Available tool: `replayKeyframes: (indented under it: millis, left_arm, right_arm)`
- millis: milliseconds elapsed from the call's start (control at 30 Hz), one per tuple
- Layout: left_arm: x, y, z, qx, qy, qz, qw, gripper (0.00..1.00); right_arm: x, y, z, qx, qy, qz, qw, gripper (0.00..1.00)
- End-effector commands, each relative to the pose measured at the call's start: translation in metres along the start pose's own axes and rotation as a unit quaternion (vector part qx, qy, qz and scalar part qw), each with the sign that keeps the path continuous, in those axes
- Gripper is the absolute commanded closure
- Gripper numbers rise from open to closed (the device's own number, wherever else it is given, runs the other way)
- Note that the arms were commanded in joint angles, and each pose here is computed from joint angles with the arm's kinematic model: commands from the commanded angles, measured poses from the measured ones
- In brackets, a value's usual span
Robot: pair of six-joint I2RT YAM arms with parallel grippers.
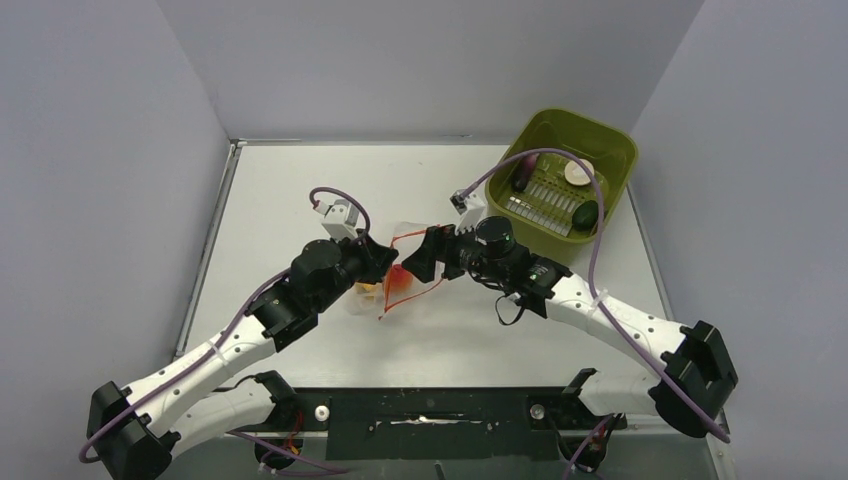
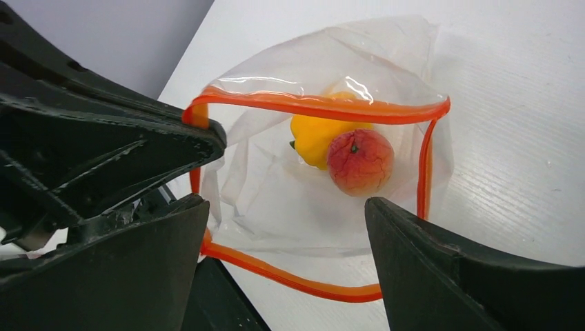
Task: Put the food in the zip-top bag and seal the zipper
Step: Place the fake fruit in the zipper food storage bag, then pick up the fake vegetable from the bin.
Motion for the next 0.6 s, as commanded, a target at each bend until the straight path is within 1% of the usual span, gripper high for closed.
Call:
replayKeyframes:
  millis: [0,167,333,433,567]
  left_arm:
    - [-0.004,-0.005,0.011,0.001,-0.030,-0.025,0.999,1.00]
    - [-0.004,-0.003,0.012,0.017,-0.031,-0.015,0.999,1.00]
    - [-0.005,-0.002,0.008,0.051,-0.009,-0.026,0.998,1.00]
    - [-0.007,0.003,0.002,0.073,0.006,-0.025,0.997,1.00]
    - [-0.008,0.004,0.001,0.104,0.024,-0.031,0.994,1.00]
  right_arm:
    - [-0.020,0.022,0.025,-0.037,-0.048,0.041,0.997,0.14]
    - [-0.035,0.022,0.034,-0.075,-0.041,0.032,0.996,0.14]
    - [-0.048,0.016,0.053,-0.112,-0.038,-0.014,0.993,0.15]
    - [-0.059,0.006,0.068,-0.139,-0.049,-0.069,0.987,0.16]
    - [-0.077,-0.014,0.091,-0.170,-0.081,-0.148,0.971,0.17]
Point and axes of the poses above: each gripper's point midway between its finger pads, its own x axis out along the fingers, its own y axis along the line the jaws close on, z = x × y, the point moved 10 cm from there along -x, back along the fingers, and after that the axes turned 3 degrees about x, right-handed, at the moved point
